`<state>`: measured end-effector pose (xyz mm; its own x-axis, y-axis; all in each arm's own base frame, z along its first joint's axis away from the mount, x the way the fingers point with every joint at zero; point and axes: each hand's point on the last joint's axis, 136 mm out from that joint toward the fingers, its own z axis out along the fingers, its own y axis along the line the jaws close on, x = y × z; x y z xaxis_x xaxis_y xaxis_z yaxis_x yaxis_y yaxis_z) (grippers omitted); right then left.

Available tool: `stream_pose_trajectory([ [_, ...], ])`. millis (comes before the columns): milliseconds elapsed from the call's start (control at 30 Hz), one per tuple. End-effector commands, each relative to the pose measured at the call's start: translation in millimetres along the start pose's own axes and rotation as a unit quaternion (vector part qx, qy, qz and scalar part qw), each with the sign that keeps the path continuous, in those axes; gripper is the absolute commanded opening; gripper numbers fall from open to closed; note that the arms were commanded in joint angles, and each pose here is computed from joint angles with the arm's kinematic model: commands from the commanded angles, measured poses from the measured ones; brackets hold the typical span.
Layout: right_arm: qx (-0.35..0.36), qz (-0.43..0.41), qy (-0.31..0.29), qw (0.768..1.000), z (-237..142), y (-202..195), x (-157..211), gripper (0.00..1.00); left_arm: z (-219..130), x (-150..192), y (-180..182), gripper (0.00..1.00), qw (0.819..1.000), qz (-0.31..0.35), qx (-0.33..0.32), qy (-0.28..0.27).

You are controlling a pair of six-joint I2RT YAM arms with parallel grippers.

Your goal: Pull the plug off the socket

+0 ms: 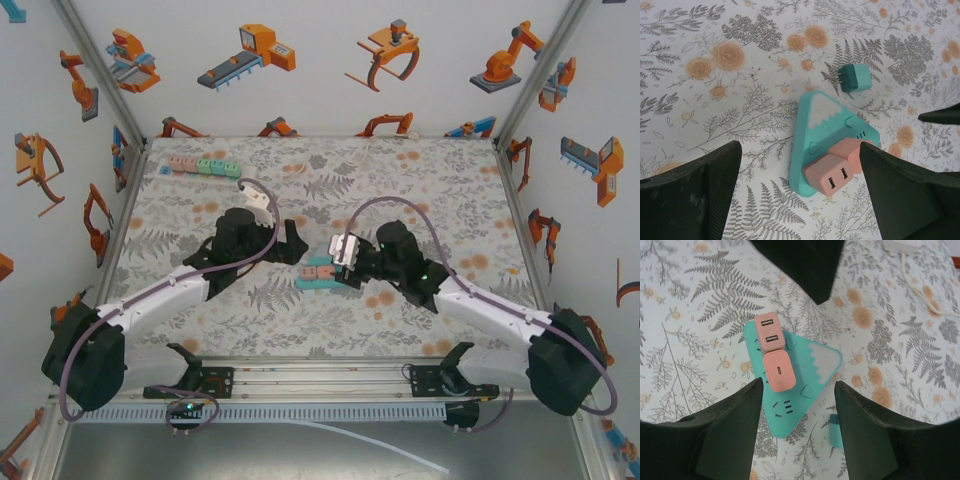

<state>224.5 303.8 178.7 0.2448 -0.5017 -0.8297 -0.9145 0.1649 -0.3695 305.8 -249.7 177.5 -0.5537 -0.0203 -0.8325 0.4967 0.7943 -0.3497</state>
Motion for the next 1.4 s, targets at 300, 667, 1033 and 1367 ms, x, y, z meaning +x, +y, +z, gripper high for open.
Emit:
stream_pose_trajectory([
  [300,-0.105,-0.081,0.025,0.991,48.2,22.2,19.7,0.51,2.4,5.0,11.3,0.92,0.999,-0.038,-0.007,0.017],
  [667,-0.118,-0.092,0.047,0.988,55.7,27.5,35.6,0.35,46.3,20.3,2.1,0.84,0.994,-0.08,0.019,0.075],
  [1033,-0.13,-0.096,0.047,0.986,56.8,31.5,37.4,0.27,82.0,54.0,-6.1,0.59,0.986,-0.083,0.034,0.141],
  [1367,-0.123,-0.088,0.054,0.987,61.5,25.7,37.6,0.27,82.9,93.1,-7.2,0.45,0.975,-0.064,0.045,0.209],
])
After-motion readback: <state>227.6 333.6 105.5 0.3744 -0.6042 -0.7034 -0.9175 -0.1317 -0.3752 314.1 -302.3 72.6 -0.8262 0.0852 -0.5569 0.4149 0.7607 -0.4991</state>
